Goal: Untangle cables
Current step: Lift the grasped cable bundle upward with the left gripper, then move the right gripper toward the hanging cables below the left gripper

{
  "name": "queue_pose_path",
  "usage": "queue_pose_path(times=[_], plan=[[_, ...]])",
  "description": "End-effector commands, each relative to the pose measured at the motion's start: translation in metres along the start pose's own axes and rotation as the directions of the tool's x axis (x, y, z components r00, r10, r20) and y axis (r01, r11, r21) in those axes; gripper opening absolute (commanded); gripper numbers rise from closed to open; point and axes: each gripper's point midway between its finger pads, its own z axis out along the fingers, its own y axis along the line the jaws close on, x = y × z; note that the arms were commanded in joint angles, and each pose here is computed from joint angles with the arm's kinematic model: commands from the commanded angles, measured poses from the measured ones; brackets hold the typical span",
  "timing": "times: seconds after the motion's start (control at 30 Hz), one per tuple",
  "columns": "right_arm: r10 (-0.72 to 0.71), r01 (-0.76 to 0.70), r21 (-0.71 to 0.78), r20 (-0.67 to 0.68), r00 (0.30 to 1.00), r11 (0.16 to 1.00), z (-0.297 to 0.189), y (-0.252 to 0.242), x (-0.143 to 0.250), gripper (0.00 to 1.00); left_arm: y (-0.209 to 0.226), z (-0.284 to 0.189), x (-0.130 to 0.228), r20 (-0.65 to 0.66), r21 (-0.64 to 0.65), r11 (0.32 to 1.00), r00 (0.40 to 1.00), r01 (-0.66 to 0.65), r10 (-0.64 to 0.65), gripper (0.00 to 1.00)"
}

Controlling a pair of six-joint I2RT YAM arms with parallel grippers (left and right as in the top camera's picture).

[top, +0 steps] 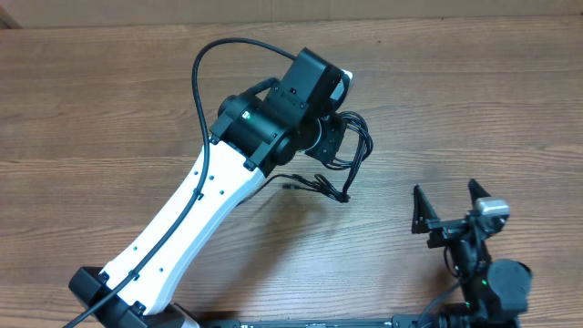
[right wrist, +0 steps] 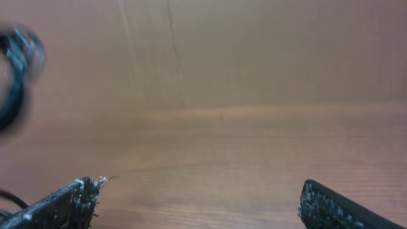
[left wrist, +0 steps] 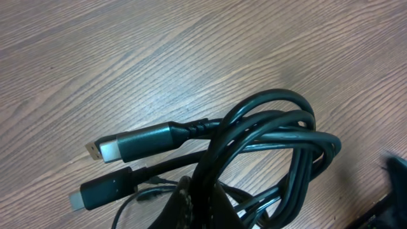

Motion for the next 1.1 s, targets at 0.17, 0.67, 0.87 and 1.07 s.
queue_pose_path(times=[0.17, 0.67, 0.87, 1.07], plan=[[0.177, -0.181, -0.073, -0.050, 0.983, 0.981, -0.040, 0.027, -0.072, 1.00, -0.003, -0.014, -0.010, 0.045, 0.022, 1.000, 0.999, -0.016, 0.015, 0.04], [0.378, -0.512, -0.282, -0.417, 0.827, 0.811, -0.038, 0.092, -0.083, 1.00, -0.023, -0.015, -0.004, 0.013, 0.135, 0.991, 1.000, -0.007, 0.005, 0.04], [0.426, -0.578, -0.263, -0.460, 0.779, 0.773, -0.039, 0.096, -0.080, 1.00, -0.026, -0.015, -0.001, -0.002, 0.153, 0.988, 1.000, -0.004, 0.004, 0.04], [0.420, -0.582, -0.277, -0.469, 0.777, 0.765, -0.041, 0.099, -0.080, 1.00, -0.024, -0.014, 0.008, -0.042, 0.146, 0.989, 0.999, -0.001, 0.007, 0.04]])
